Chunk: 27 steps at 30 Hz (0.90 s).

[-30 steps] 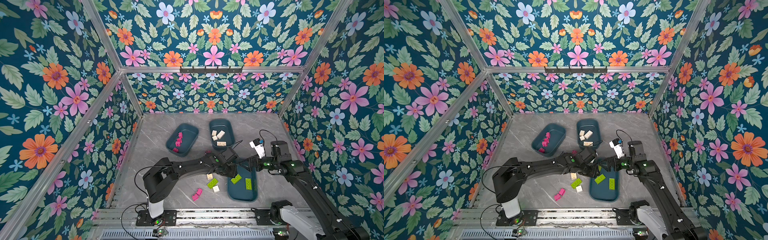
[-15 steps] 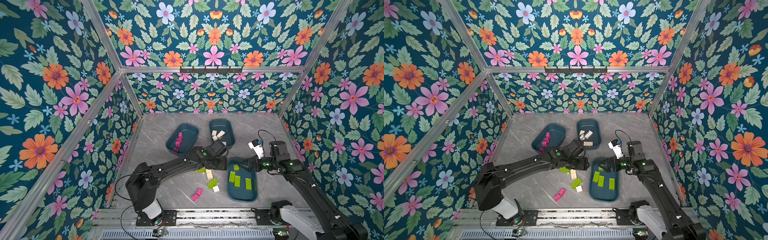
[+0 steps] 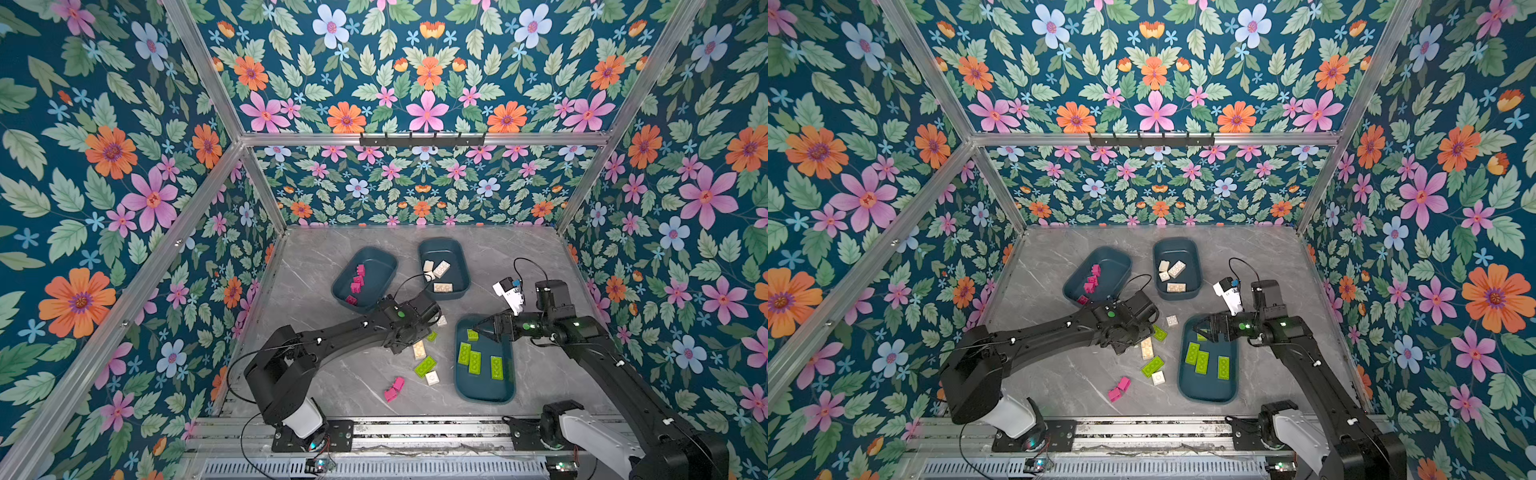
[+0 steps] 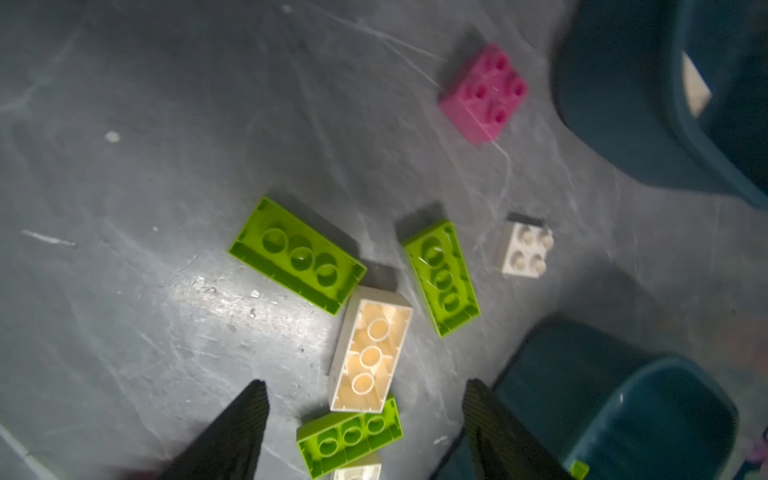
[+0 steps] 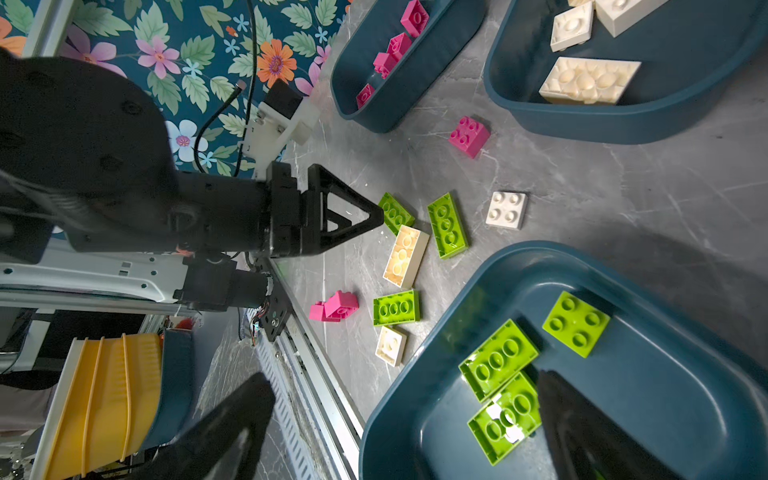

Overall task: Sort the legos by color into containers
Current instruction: 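Lower the left gripper onto another lime-green brick and grasp it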

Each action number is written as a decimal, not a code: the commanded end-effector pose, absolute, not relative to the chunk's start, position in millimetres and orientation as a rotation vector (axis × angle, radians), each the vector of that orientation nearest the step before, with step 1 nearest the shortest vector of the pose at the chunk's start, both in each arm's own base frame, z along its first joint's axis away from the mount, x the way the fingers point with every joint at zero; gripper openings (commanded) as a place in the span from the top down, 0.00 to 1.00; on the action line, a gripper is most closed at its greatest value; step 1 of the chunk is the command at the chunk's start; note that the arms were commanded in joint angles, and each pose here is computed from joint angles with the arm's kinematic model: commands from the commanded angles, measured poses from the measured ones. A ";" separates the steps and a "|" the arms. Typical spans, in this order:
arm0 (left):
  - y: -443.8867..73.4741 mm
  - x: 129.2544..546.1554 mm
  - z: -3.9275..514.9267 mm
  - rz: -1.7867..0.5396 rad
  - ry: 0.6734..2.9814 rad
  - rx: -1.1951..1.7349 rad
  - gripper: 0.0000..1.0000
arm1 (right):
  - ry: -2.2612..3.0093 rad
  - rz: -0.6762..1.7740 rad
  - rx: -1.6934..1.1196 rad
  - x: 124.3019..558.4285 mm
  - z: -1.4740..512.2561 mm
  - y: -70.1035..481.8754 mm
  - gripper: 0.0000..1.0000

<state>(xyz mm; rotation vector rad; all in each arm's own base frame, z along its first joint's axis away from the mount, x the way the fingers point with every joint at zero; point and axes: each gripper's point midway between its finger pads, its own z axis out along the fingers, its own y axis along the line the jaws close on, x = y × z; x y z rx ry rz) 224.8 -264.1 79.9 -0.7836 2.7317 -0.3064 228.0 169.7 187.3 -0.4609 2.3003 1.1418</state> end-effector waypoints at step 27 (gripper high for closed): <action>-236.4 245.7 18.2 -0.035 2.621 -1.347 0.40 | 2.281 1.178 -0.466 237.1 188.9 174.7 0.01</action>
